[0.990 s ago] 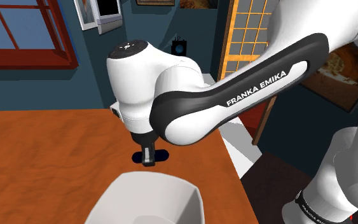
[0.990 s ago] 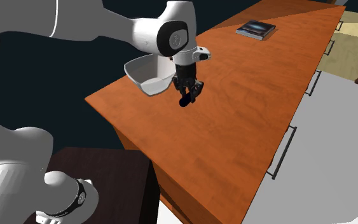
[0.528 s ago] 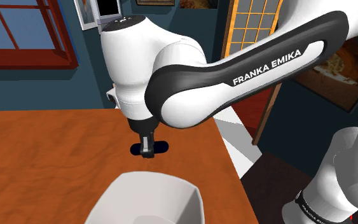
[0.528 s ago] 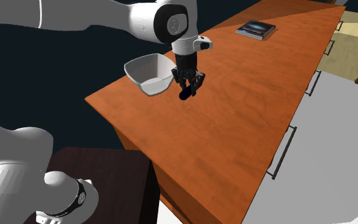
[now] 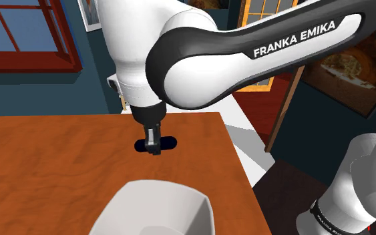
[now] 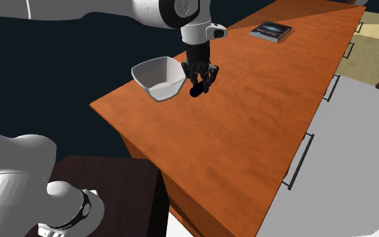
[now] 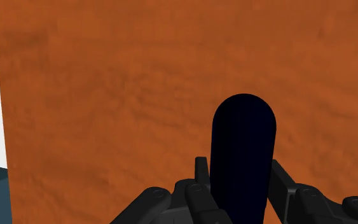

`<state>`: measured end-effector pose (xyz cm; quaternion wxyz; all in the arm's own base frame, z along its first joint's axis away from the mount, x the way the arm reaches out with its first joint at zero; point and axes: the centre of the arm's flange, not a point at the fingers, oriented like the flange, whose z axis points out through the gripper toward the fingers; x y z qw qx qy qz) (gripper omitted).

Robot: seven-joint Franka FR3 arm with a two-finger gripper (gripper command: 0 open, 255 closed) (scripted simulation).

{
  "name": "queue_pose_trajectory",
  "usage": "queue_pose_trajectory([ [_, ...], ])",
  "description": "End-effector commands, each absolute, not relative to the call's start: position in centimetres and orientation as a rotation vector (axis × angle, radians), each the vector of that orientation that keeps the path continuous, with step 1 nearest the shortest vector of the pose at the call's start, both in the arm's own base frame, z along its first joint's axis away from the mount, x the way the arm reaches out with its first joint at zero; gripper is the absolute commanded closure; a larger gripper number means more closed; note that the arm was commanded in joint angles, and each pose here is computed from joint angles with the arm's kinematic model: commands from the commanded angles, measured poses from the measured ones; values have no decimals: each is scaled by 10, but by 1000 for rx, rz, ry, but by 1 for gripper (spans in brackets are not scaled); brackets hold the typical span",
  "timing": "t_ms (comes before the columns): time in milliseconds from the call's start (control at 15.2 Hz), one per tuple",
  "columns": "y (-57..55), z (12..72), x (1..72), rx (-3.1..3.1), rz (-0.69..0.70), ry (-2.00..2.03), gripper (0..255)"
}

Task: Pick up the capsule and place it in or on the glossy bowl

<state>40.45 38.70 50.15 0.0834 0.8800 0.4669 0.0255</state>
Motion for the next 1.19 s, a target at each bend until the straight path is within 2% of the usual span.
queue_pose_trajectory([
  [0,387,511,404,2627,76,1394,255],
  [858,387,577,404,2627,76,1394,255],
  [1122,417,577,361,2627,76,1394,255],
])
